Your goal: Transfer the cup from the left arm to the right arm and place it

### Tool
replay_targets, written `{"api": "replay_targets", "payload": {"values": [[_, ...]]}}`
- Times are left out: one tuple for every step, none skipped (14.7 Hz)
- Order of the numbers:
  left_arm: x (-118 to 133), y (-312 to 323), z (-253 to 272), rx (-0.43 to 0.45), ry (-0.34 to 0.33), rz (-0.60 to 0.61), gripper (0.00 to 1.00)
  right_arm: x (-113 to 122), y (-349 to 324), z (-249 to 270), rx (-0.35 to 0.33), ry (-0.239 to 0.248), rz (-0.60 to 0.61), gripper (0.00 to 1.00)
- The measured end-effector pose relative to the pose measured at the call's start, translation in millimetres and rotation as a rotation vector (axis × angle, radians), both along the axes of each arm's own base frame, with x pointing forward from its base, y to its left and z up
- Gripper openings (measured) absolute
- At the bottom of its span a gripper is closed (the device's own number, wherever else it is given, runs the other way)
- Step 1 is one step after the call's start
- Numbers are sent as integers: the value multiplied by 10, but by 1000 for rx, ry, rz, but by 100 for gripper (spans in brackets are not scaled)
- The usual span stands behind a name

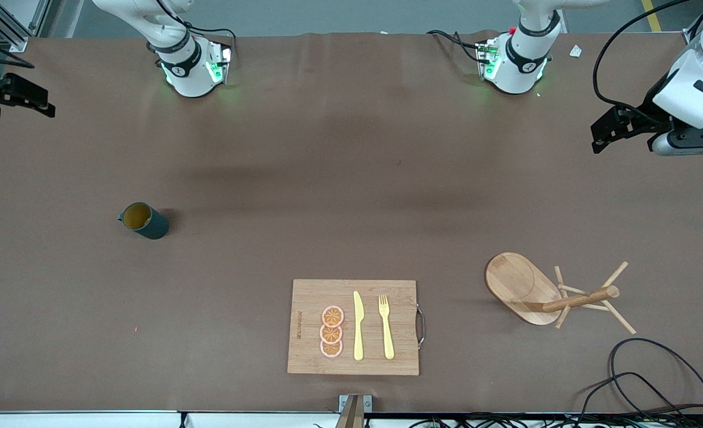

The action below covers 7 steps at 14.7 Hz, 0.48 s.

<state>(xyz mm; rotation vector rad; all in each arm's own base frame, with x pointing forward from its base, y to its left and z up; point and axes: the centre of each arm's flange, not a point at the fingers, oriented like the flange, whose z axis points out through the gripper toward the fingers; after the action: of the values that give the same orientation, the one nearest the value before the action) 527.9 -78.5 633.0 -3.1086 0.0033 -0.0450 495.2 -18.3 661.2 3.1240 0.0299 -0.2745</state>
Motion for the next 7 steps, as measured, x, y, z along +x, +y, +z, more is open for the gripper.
{"api": "replay_targets", "payload": {"values": [[0, 0, 4, 0, 0, -12, 100, -46, 29, 21, -1, -9, -2, 100], [0, 1, 8, 1, 0, -38, 100, -81, 39, 45, 0, -19, -2, 100], [1, 7, 14, 2, -1, -66, 100, -101, 34, 76, 4, -33, -4, 100], [4, 24, 27, 2, -3, -86, 100, -105, 16, 109, 9, -53, -8, 100], [9, 50, 51, 2, -7, -94, 100, -101, -3, 132, 13, -68, -12, 100], [14, 75, 76, 1, -13, -96, 100, -93, -18, 142, 14, -78, -15, 100], [18, 91, 95, 1, -17, -94, 100, -85, -30, 143, 15, -85, -17, 100]]}}
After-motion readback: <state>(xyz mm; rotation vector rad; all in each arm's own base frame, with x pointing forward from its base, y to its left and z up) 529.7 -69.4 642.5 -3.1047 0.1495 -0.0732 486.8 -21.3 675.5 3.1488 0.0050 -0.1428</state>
